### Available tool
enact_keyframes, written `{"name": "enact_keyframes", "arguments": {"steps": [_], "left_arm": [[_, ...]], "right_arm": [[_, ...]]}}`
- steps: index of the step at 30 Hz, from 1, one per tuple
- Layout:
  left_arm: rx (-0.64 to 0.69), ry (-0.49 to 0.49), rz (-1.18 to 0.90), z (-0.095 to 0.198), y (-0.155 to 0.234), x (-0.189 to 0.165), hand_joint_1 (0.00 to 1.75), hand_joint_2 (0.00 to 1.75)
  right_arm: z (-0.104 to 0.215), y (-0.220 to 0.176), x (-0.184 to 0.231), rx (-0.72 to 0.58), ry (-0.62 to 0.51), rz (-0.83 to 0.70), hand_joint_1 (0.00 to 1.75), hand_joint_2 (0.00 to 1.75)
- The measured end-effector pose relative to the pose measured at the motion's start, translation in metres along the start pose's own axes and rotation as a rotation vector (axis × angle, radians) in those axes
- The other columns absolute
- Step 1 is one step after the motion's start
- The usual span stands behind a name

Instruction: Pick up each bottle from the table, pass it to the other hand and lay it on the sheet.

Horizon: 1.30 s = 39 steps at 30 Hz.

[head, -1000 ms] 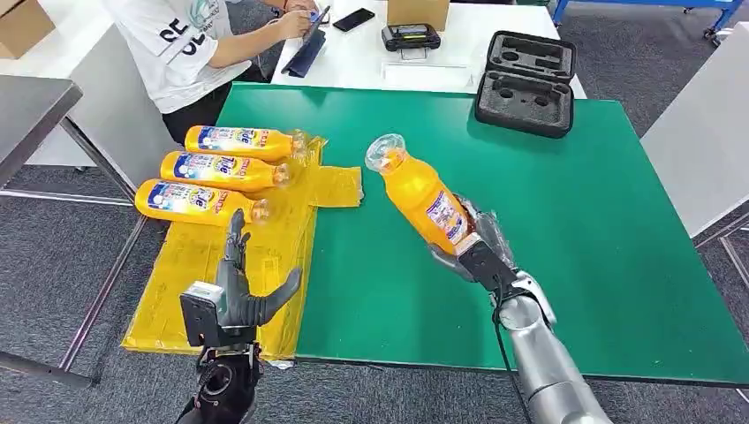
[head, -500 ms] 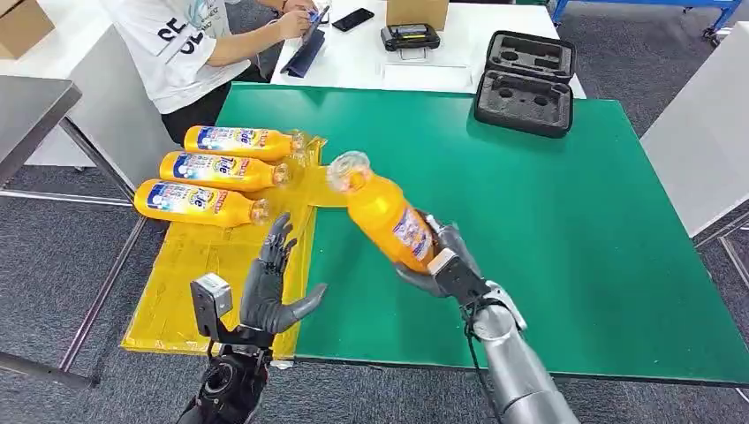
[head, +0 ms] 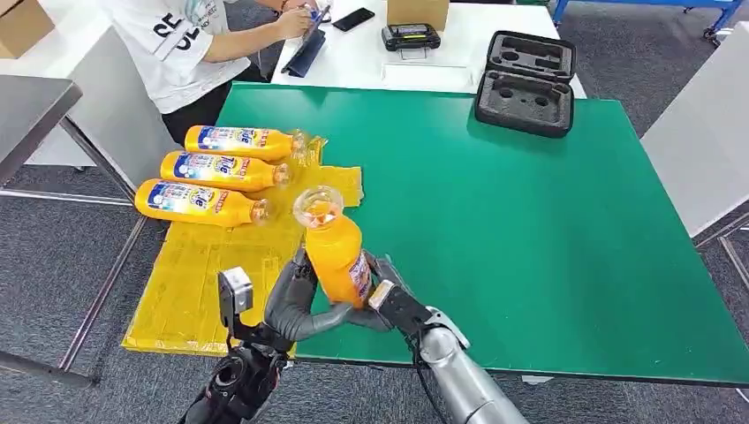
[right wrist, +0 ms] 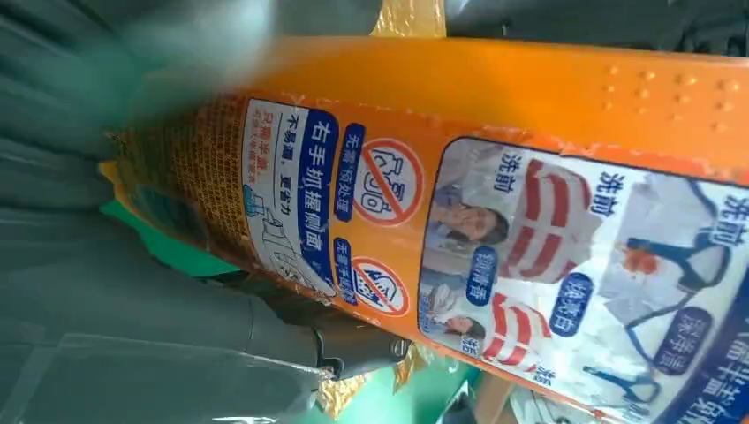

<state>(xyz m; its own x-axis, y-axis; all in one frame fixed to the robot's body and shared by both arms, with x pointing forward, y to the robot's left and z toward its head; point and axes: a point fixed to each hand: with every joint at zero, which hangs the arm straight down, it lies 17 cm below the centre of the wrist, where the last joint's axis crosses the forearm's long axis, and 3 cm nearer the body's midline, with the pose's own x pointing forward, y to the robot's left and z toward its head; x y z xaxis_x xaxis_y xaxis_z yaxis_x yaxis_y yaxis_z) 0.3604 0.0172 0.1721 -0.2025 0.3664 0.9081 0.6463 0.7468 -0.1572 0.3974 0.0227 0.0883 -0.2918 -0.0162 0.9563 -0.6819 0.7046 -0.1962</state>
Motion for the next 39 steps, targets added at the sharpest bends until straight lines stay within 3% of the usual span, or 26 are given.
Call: {"name": "enact_keyframes", "arguments": {"steps": [14, 23, 24, 25, 39], "left_arm": [[0.041, 0.013, 0.017, 0.0, 0.017, -0.003, 0.0, 1.75], [-0.024, 0.001, 0.241, 0.006, 0.015, 0.004, 0.0, 1.75], [-0.03, 0.003, 0.252, 0.006, 0.015, 0.003, 1.55, 1.75], [-0.033, 0.005, 0.257, 0.007, 0.015, 0.002, 1.75, 1.75], [-0.081, 0.032, 0.254, 0.016, 0.012, -0.005, 1.75, 1.75]], "right_arm": [[0.002, 0.028, -0.011, 0.124, 0.037, 0.047, 1.75, 1.75], [0.006, 0.038, -0.019, 0.171, 0.054, 0.057, 1.75, 1.75], [0.006, 0.039, -0.019, 0.175, 0.057, 0.059, 1.75, 1.75], [0.006, 0.039, -0.02, 0.177, 0.058, 0.061, 1.75, 1.75], [0.01, 0.045, -0.026, 0.203, 0.077, 0.06, 1.75, 1.75]]}}
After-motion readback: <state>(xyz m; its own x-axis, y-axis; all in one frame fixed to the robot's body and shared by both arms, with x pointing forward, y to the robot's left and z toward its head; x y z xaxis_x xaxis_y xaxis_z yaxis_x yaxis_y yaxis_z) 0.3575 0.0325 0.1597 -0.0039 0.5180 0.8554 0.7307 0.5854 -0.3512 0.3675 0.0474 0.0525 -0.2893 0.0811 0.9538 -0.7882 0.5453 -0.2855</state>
